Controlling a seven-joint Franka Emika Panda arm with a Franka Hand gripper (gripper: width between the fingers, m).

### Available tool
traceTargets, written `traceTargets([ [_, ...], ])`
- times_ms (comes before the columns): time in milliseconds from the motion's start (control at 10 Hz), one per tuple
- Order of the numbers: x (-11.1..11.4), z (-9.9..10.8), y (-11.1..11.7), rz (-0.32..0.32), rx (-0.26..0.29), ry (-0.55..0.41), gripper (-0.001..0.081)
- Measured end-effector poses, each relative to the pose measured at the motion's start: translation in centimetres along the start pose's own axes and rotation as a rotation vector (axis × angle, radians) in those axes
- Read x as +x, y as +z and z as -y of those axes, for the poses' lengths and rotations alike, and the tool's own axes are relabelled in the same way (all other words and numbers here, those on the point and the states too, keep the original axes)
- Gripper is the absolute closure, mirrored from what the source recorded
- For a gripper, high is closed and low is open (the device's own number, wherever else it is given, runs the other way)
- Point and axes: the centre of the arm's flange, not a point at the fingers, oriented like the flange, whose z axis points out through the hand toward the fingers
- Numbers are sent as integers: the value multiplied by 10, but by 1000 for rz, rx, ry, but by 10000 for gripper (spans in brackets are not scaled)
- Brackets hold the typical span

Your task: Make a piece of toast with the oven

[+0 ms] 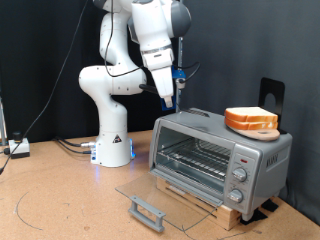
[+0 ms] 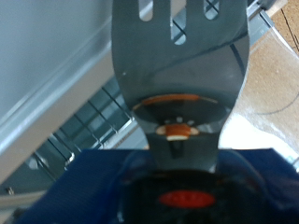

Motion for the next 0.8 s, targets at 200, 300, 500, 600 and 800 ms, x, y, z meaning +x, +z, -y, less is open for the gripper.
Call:
traceTargets([
  [200,11,10,5,2,2,7,393],
  [300,16,14,8,0,3,5,393],
  [500,23,21,11,0,4,-1,393],
  [600,25,24,12,0,6,-4,393],
  [800,28,28,15,4,5,-9,393],
])
